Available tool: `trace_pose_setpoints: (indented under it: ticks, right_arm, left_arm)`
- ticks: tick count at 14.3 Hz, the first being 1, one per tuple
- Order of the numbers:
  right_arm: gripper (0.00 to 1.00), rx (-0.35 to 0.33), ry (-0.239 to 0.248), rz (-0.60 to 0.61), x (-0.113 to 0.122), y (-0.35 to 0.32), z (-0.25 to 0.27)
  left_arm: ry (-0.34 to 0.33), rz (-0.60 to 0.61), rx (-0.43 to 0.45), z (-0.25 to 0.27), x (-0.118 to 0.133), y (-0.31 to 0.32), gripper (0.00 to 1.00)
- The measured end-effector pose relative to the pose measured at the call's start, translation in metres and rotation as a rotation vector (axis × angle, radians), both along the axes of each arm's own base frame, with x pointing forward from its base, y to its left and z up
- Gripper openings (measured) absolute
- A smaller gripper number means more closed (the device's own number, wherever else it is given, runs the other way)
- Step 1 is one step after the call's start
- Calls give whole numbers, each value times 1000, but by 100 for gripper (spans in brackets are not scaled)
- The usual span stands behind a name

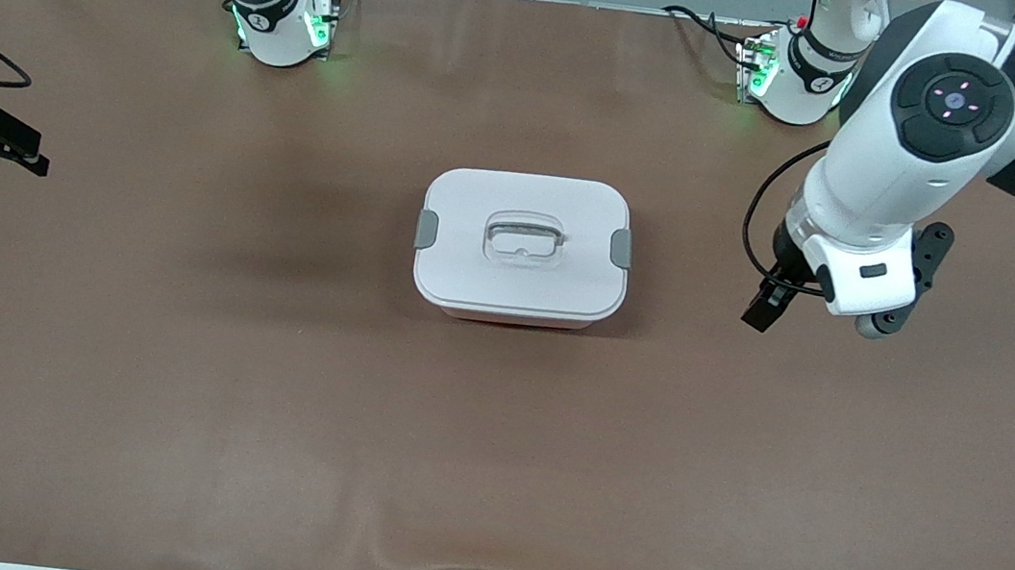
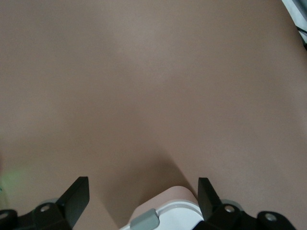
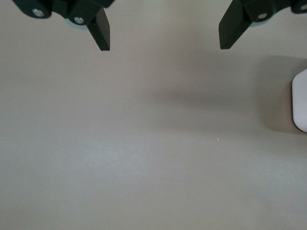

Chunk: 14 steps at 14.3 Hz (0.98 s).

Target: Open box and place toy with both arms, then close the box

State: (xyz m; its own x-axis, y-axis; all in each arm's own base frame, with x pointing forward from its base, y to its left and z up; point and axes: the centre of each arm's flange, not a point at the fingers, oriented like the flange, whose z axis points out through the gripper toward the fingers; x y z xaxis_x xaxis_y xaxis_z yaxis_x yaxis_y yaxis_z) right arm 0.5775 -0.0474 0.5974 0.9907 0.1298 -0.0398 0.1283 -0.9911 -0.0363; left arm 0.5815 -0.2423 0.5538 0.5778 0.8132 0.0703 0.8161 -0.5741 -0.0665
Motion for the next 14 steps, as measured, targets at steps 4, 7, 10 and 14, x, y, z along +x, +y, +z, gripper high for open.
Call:
trace_pose_setpoints:
  ticks: [4, 7, 10, 14]
  right_arm:
    - [100, 0, 0, 0, 0, 0, 0]
    - [100, 0, 0, 0, 0, 0, 0]
    - [100, 0, 0, 0, 0, 0, 0]
    - [100, 0, 0, -2, 0, -1, 0]
  left_arm:
    - [24, -129, -34, 6, 1, 10, 100]
    - [28, -231, -41, 9, 6, 23, 100]
    - [34, -324, -47, 11, 14, 44, 100]
    - [37, -409, -75, 15, 21, 64, 100]
